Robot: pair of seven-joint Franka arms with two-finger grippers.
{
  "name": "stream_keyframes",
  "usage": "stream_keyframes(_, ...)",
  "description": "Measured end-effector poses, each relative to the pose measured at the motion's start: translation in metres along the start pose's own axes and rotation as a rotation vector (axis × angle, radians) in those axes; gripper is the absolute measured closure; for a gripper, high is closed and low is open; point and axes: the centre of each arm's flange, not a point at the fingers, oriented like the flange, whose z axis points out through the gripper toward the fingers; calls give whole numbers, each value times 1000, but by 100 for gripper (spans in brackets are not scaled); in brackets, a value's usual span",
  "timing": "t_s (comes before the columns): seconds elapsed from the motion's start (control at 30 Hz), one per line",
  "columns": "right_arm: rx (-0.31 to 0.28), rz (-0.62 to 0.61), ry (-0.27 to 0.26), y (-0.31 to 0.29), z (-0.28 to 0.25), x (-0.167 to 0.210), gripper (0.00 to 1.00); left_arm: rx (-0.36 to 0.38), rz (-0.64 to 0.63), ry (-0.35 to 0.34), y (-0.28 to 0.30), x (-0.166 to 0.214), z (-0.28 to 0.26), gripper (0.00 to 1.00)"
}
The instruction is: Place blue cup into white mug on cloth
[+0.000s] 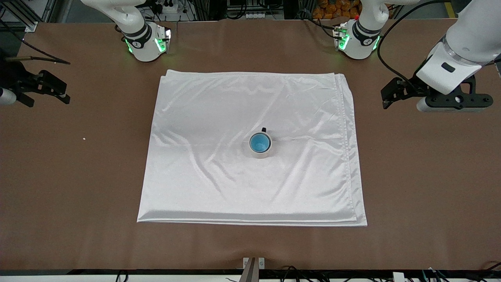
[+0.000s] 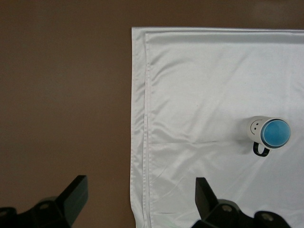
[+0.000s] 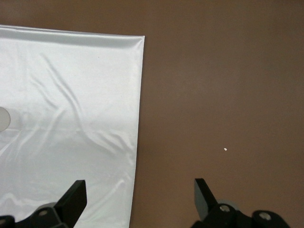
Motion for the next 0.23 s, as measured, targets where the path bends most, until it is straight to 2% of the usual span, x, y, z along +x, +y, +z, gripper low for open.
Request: stream_keyframes(0.23, 0, 0, 0, 0, 0, 0, 0, -5, -2, -2, 0, 0, 0, 0)
